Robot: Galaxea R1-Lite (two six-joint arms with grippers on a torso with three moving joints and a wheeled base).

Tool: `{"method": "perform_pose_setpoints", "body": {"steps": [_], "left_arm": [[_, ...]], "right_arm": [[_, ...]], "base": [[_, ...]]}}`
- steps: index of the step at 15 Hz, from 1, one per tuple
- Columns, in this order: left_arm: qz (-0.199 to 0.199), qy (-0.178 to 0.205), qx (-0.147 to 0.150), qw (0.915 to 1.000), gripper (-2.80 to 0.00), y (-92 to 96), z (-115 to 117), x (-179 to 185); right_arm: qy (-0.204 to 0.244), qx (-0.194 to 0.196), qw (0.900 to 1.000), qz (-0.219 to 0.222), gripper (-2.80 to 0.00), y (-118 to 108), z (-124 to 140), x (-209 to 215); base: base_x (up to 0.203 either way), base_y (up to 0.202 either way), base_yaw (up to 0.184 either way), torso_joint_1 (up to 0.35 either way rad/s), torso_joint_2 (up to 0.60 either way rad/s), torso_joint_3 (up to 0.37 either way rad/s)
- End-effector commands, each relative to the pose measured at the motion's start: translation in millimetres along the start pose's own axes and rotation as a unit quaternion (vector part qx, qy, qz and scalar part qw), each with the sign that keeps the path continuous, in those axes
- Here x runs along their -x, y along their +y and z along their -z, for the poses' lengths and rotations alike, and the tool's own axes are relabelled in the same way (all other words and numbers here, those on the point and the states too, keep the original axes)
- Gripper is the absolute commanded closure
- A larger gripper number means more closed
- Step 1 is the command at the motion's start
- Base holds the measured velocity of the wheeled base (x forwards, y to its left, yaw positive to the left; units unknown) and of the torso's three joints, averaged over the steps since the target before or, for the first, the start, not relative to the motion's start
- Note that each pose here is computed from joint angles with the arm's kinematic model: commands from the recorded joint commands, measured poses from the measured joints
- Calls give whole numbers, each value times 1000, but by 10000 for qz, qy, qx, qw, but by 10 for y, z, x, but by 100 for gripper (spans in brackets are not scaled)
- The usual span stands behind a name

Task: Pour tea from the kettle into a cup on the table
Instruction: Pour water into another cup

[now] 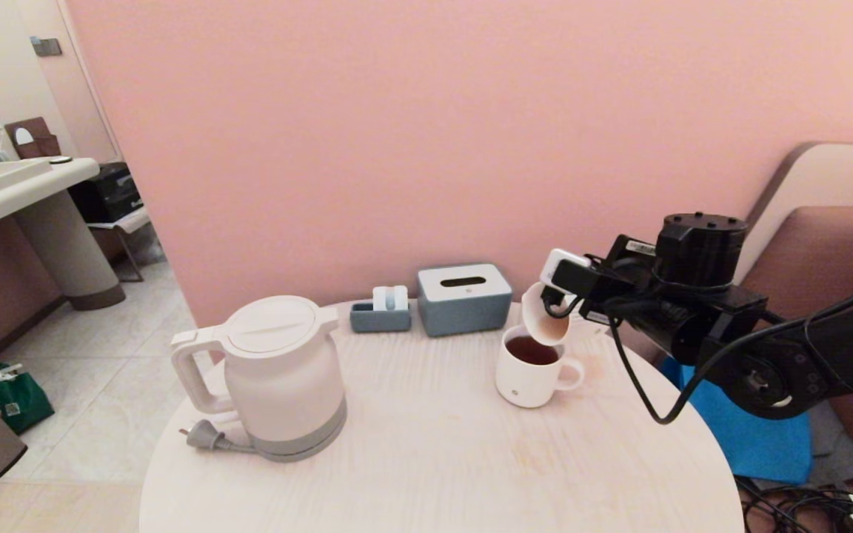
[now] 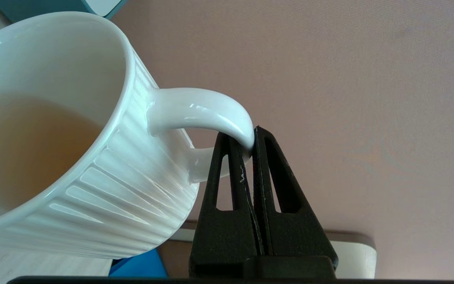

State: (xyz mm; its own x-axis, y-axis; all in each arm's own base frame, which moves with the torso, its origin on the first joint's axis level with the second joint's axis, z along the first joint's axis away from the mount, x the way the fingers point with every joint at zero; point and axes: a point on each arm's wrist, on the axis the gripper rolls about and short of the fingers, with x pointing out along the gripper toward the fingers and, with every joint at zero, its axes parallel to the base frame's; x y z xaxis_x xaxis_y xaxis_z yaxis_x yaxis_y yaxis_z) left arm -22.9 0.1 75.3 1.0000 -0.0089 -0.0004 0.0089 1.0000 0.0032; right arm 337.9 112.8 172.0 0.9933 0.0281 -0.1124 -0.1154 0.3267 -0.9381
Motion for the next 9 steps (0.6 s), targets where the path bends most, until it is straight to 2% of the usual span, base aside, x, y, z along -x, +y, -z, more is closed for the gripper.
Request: {"method": "perform_pose_setpoints", "body": {"steps": [1,4,9], "left_arm": [[1,6,1,10000,0,0,0,-1],[-6,6,1,10000,0,0,0,-1],[1,6,1,10000,0,0,0,-1]], "right_arm": [[-2,24,10000,23,0,-3,-2,2],[29,-157,9999,52,0,-32,28,11],[245,-822,9962,130,0,-89,189,8]], "base": [[0,0,0,0,0,0],[0,0,0,0,0,0],[0,0,0,0,0,0]]}}
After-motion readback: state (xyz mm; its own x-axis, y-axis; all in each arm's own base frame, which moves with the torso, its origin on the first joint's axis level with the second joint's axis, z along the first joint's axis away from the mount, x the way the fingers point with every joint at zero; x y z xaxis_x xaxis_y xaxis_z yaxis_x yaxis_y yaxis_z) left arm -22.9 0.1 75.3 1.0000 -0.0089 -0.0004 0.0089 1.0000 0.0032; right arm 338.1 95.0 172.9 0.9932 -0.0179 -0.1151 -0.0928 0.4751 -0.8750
